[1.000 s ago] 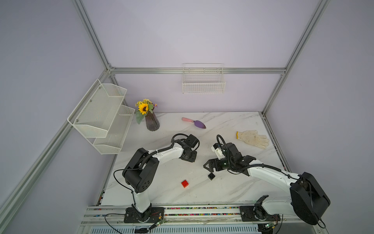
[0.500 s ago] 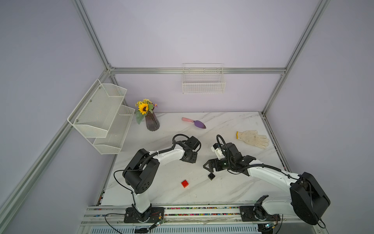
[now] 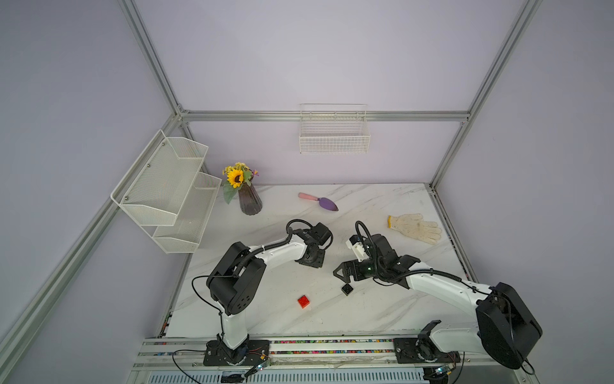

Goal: Assemble the letter v with lego
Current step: Assemble the lego brick with the lego brick, then pick up the lego brick from the center of the board.

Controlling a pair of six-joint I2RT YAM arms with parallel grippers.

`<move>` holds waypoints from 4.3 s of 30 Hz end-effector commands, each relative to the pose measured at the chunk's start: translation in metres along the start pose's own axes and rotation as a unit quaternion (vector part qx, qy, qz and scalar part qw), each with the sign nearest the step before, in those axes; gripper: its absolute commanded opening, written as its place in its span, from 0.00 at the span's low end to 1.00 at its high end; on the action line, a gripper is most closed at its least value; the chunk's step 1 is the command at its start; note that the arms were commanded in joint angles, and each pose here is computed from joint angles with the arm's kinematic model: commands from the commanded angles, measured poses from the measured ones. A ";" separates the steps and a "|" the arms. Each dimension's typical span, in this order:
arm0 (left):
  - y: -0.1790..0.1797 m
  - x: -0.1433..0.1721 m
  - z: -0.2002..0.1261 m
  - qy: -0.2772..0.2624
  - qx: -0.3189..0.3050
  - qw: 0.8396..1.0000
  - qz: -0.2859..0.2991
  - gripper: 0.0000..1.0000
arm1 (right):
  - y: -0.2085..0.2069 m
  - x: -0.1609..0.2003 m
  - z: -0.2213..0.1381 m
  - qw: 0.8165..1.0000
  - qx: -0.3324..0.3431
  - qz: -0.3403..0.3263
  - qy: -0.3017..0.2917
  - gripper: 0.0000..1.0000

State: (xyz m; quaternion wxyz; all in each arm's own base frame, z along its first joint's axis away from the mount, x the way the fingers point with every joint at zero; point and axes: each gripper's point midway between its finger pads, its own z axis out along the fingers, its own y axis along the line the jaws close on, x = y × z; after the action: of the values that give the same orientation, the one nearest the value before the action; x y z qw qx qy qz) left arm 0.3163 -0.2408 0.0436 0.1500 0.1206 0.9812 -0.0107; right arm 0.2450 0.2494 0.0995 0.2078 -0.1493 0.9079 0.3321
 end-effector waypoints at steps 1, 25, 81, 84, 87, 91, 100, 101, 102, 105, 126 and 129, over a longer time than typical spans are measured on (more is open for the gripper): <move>0.007 0.031 0.025 0.076 -0.027 0.996 0.045 0.13 | 0.005 -0.002 -0.001 1.000 -0.009 -0.007 -0.007 0.97; -0.009 0.033 0.038 0.111 -0.002 0.992 0.058 0.14 | 0.001 0.003 -0.001 1.000 -0.001 -0.003 0.000 0.97; -0.004 -0.001 0.035 -0.101 -0.004 0.995 0.018 0.44 | -0.004 0.013 0.007 1.000 -0.009 0.014 0.004 0.97; -0.004 0.000 0.037 -0.099 -0.007 0.995 0.019 0.41 | -0.004 0.013 0.007 1.000 -0.009 0.013 0.004 0.97; -0.005 0.000 0.040 -0.091 -0.010 0.996 0.022 0.41 | -0.004 0.012 0.007 1.000 -0.011 0.014 0.002 0.97; -0.006 0.000 0.042 -0.086 -0.009 0.996 0.024 0.38 | -0.003 0.014 0.006 1.000 -0.012 0.013 0.001 0.97; -0.007 0.004 0.035 -0.075 -0.002 0.997 0.036 0.25 | -0.005 0.016 0.005 1.000 -0.007 0.008 0.004 0.97; -0.007 0.005 0.034 -0.073 -0.002 0.997 0.039 0.24 | -0.005 0.016 0.005 1.000 -0.008 0.008 0.005 0.97; -0.007 0.006 0.033 -0.070 -0.002 0.997 0.040 0.23 | -0.006 0.016 0.006 1.000 -0.007 0.009 0.004 0.97; -0.005 0.005 0.024 -0.068 -0.004 0.996 0.050 0.23 | -0.006 0.014 0.007 1.000 -0.006 0.007 0.003 0.97; 0.059 -0.075 -0.041 -0.076 0.028 0.992 0.101 0.27 | -0.006 -0.023 0.027 0.999 0.018 -0.035 0.011 0.97; 0.073 -0.085 -0.035 -0.071 0.029 0.992 0.104 0.27 | -0.007 -0.027 0.031 0.999 0.024 -0.040 0.013 0.97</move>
State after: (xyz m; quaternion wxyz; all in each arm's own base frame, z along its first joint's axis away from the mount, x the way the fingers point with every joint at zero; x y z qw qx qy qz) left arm 0.3965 -0.1876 0.1006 0.2251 0.1860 0.9562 -0.0210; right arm 0.2763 0.2677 0.0888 0.2099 -0.1707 0.9098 0.3147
